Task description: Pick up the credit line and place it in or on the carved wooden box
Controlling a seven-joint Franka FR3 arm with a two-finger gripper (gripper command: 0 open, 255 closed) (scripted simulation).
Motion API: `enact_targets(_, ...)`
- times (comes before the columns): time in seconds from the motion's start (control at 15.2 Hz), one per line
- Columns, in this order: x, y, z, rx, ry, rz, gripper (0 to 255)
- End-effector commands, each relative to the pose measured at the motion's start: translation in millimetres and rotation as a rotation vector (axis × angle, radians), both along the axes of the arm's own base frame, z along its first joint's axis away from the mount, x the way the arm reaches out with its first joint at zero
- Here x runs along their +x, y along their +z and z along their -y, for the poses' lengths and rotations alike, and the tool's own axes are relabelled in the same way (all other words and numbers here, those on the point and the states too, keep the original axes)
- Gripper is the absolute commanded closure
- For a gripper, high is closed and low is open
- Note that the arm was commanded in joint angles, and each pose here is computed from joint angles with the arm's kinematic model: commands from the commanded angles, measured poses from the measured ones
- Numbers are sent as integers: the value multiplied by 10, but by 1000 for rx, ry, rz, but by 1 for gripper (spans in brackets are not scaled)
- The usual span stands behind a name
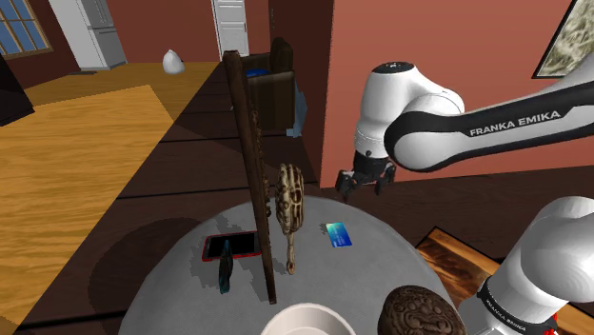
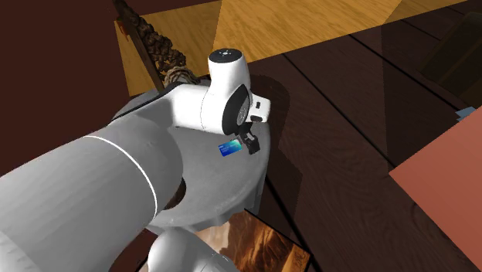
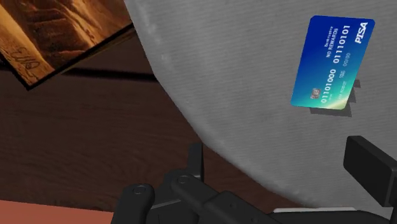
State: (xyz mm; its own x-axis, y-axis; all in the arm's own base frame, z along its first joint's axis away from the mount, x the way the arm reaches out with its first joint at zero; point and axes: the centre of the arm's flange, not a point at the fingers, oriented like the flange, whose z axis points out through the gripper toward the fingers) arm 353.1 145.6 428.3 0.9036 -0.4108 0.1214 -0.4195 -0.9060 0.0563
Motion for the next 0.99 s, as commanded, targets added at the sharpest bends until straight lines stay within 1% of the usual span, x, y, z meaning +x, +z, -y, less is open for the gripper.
enact_targets(0.0,89,-173,-182,6,-43,12,0)
enact_targets(0.26,322,-507,-508,13,-124,33,0)
enact_targets(0.33,337,-527,-528,14,-129,34,0)
enact_targets(0.79,380,-923,-487,14,-129,34,0)
enact_targets(0.92,380,-923,-487,14,-129,34,0)
